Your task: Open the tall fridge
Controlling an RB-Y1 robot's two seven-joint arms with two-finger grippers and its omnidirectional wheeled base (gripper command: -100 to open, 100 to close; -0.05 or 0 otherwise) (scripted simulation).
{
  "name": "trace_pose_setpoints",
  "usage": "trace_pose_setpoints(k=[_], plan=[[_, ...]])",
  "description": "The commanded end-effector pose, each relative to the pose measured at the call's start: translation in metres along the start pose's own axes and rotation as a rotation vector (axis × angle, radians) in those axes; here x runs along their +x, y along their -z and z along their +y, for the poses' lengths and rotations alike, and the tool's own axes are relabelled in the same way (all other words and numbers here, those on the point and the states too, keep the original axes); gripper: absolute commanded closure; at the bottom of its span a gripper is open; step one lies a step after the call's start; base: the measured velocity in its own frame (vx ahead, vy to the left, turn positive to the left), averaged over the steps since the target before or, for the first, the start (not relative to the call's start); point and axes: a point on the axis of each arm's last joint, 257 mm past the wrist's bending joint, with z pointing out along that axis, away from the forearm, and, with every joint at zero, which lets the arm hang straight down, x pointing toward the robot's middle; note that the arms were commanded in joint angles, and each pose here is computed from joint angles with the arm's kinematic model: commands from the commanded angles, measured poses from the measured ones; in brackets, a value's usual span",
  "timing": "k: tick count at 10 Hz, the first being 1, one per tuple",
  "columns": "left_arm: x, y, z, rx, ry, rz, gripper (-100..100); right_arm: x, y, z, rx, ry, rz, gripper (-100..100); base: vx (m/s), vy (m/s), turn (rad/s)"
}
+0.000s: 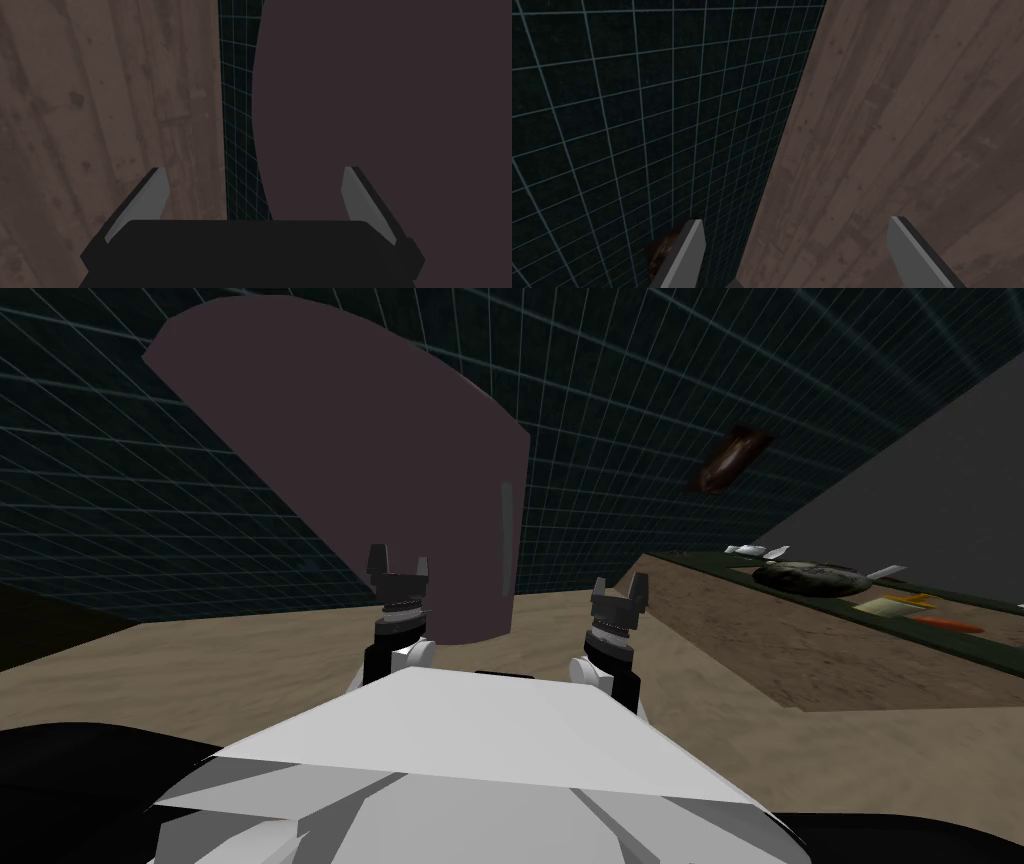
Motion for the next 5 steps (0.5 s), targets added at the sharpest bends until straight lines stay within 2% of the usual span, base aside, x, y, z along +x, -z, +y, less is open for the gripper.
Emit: trace_pose_setpoints(k=[1, 5], plan=[[0.0, 0.0, 0.0, 0.0, 0.0, 0.0, 0, 0.0, 0.0, 0.0, 0.0, 0.0, 0.0, 0, 0.0, 0.0, 0.0], [0.0, 0.0, -0.0001, 0.0, 0.0, 0.0, 0, 0.0, 0.0, 0.0001, 0.0, 0.0, 0.0, 0, 0.0, 0.0, 0.0]])
